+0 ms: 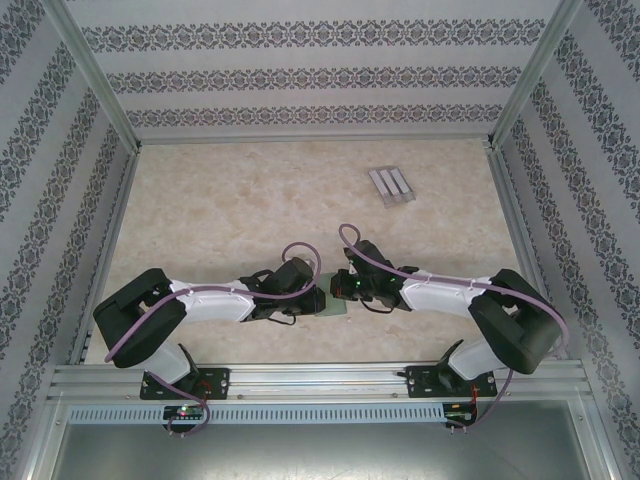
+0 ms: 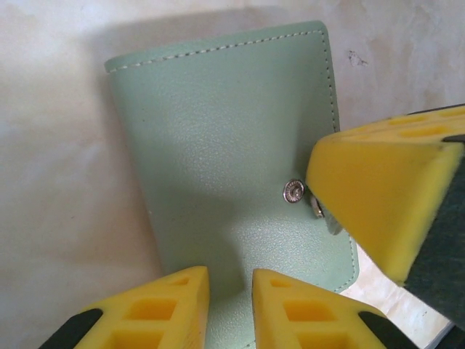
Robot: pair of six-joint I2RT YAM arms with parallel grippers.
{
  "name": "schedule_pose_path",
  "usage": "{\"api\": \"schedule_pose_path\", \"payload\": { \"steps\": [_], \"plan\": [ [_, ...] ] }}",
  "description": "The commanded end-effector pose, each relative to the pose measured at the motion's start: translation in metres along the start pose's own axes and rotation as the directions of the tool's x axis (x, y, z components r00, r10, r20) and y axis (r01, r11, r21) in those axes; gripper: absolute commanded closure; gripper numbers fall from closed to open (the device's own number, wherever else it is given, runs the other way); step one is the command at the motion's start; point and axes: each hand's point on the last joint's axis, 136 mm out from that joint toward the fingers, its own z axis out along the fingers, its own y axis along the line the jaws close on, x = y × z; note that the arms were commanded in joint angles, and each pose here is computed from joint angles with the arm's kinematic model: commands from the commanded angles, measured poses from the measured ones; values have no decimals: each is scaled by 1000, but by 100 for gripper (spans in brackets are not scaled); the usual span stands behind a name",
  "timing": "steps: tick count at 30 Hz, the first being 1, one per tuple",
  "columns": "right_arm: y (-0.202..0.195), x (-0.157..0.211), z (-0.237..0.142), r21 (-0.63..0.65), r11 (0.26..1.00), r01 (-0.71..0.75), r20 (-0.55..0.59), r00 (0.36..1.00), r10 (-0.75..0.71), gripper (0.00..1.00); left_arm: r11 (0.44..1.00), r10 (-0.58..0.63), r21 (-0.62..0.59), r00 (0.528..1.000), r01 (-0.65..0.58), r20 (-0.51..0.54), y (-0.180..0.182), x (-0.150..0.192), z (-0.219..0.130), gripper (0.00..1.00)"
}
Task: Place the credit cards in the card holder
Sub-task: Press the button on the card holder.
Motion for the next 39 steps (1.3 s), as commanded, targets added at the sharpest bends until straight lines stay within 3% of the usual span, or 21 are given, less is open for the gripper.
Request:
{"api": "schedule_pose_path", "payload": {
  "steps": [1, 10, 18, 29, 39],
  "plan": [
    [13, -7, 3, -55, 999, 1, 0, 1000, -1, 100, 998, -33, -53, 999, 32, -20, 17, 7, 5, 77],
    [13, -8, 4, -79, 997, -25, -3, 1000, 25, 100, 997, -39, -68, 999, 38, -6, 21, 6, 2, 80],
    [-6, -1, 13, -17, 1000, -2, -6, 1000, 2, 100, 997, -45, -62, 999, 45, 1, 20, 5, 1, 81],
    [-26, 6, 11, 115, 975, 191, 101, 974, -203, 100, 996, -77, -32, 997, 78, 24, 20, 1, -5, 82],
    [-50, 20, 14, 253, 886, 388, 159, 887, -433, 100, 983, -182, 20, 983, 182, 14, 39, -8, -8, 81]
  ]
}}
